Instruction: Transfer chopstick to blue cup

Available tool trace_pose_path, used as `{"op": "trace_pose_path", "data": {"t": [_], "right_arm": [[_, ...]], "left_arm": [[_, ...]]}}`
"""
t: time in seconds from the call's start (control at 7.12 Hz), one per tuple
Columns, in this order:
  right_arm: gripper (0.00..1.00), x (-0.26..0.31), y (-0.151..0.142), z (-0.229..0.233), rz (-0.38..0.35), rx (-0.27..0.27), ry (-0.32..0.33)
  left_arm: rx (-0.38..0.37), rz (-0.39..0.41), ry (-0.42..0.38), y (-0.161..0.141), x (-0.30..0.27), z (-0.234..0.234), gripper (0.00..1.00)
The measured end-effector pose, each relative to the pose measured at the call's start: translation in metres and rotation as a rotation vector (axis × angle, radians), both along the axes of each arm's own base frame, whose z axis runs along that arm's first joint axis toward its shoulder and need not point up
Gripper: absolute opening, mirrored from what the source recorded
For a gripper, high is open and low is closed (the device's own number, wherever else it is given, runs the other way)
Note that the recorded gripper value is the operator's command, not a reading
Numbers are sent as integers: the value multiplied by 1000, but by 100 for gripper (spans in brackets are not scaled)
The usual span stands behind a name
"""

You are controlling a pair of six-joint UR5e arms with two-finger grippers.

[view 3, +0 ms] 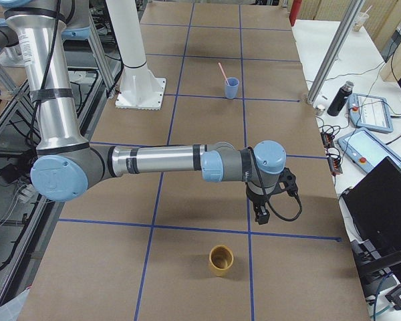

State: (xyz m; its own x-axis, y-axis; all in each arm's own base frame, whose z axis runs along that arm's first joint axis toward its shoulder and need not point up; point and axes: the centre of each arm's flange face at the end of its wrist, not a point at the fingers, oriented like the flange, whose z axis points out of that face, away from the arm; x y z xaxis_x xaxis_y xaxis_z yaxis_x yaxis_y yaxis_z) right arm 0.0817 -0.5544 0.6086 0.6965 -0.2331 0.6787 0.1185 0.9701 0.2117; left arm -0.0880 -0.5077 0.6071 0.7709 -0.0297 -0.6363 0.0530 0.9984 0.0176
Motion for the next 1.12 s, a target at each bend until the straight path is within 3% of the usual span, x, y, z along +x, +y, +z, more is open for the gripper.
{"op": "trace_pose_path", "data": {"t": [0.42,1.12], "right_arm": [[100,17,29,7,12,-29,-2],[100,12,40,27,14,-79,-4]], "left_arm": [[1,-2,2,11,-1,18,98],[-8,-8,6,12,0,22,98]]}}
